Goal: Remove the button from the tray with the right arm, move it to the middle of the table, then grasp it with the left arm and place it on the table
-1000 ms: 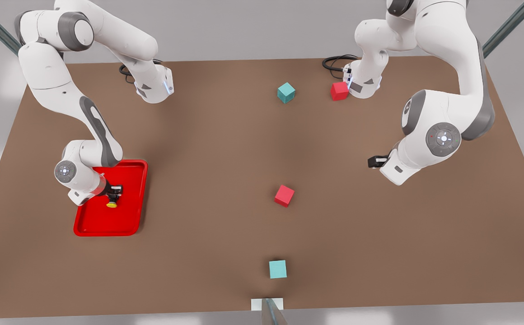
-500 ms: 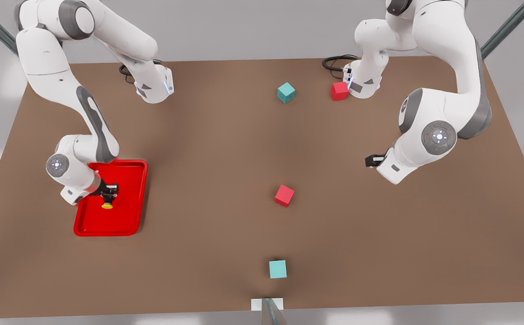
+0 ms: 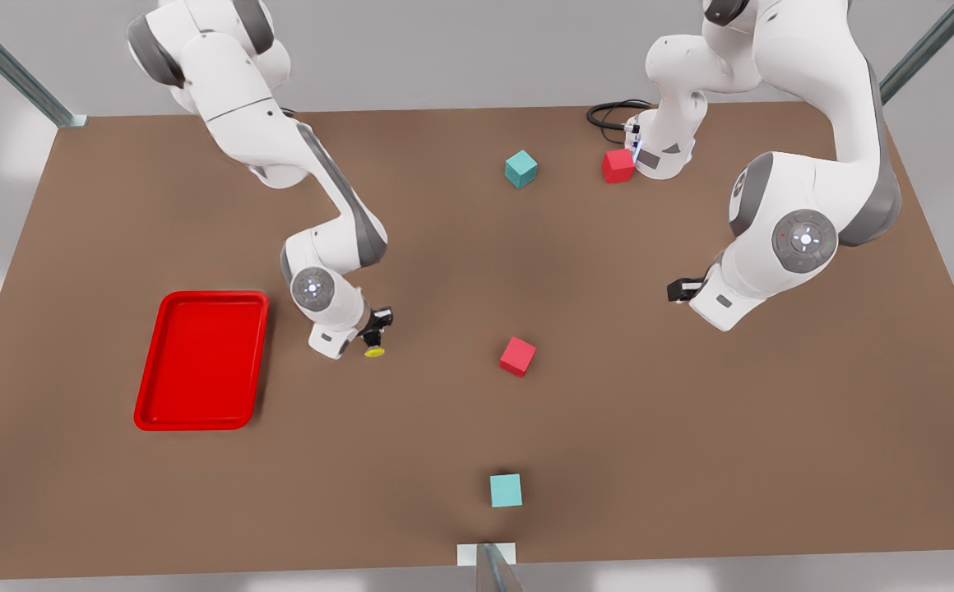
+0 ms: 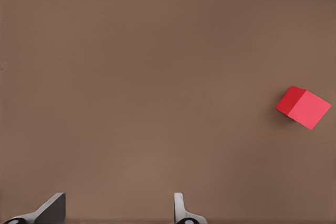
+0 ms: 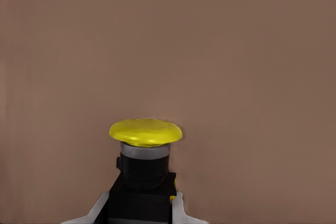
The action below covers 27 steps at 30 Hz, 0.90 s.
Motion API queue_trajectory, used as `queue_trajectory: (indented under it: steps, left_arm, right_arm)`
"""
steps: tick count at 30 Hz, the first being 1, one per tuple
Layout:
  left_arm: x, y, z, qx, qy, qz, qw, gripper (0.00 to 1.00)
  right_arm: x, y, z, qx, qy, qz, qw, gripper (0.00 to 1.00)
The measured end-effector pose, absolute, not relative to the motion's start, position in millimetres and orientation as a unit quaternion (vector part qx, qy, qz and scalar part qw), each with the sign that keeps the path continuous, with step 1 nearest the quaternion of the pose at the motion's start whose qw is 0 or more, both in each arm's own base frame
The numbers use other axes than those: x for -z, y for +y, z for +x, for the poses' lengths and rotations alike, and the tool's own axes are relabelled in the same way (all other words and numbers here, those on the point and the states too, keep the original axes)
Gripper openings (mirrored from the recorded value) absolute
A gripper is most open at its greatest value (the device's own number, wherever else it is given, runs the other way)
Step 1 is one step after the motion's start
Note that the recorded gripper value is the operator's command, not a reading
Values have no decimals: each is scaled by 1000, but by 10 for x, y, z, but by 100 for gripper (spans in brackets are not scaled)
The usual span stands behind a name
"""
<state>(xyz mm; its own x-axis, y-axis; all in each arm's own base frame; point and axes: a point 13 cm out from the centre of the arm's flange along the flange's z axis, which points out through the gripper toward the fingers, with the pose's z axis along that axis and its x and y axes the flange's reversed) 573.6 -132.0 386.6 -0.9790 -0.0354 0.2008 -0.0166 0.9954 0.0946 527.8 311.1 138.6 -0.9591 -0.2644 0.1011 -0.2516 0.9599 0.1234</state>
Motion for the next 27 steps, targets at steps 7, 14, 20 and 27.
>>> queue_trajectory:
  steps: [7,14,20,27]
  left_arm:
    - [-3870,-1316,5741,46,-994,16,100,100]
    - [-3926,-1313,5726,46,-994,18,97,100]
    - [-3917,-1315,5733,46,-994,19,97,100]
    - [-3919,-1325,5735,46,-994,20,96,100]
  right_arm:
    - [-1578,5089,4813,99,-987,113,54,35]
    - [-1367,6059,4362,116,-987,78,86,36]
    - [-1109,6199,4482,106,-990,24,88,36]
    - [-1029,6318,4448,106,-989,-32,100,100]
